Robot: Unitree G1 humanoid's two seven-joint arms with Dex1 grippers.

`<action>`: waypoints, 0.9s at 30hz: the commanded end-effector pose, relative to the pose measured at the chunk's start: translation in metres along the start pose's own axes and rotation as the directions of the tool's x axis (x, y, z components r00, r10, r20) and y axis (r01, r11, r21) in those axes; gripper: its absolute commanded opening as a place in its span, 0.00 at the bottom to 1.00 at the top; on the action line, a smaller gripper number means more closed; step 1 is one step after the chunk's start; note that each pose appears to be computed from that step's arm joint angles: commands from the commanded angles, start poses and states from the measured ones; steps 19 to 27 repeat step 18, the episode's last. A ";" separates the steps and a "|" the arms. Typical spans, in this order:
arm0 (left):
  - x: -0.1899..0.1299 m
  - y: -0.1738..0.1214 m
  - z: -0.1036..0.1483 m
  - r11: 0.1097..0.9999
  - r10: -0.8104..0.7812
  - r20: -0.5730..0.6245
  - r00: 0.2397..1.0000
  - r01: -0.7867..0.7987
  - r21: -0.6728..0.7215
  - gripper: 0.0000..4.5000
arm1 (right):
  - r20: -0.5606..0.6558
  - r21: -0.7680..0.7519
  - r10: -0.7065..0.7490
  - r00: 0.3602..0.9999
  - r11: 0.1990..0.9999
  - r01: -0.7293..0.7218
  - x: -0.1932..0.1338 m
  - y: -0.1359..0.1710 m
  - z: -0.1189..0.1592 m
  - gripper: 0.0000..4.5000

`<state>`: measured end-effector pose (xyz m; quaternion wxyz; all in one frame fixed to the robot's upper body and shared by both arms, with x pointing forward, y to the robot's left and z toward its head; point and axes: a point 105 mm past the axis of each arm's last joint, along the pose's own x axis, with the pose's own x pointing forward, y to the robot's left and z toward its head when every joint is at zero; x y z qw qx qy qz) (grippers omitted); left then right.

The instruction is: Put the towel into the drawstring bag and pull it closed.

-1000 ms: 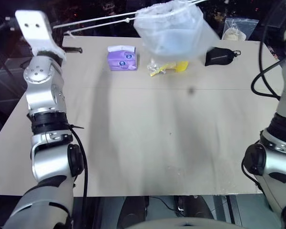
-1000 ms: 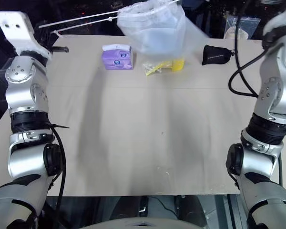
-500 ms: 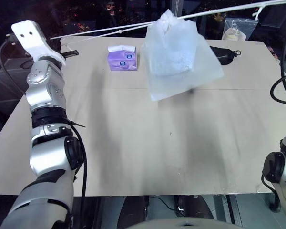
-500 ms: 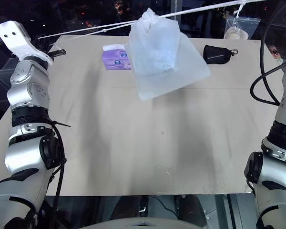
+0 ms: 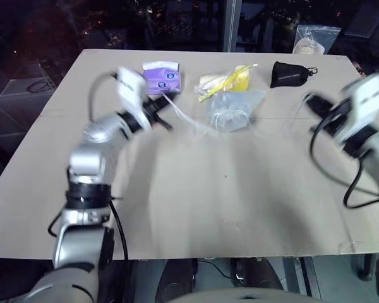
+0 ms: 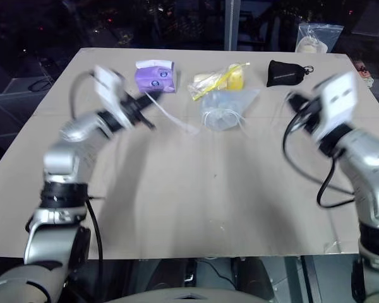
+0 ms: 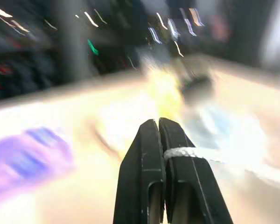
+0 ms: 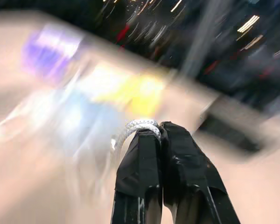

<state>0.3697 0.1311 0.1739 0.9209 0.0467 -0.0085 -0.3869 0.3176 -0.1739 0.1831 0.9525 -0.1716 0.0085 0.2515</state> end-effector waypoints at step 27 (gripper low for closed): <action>-0.101 -0.026 -0.010 0.997 -0.055 -0.051 0.997 0.052 -0.055 0.99 | 0.001 0.030 -0.020 1.000 0.999 0.020 -0.094 0.015 -0.020 1.00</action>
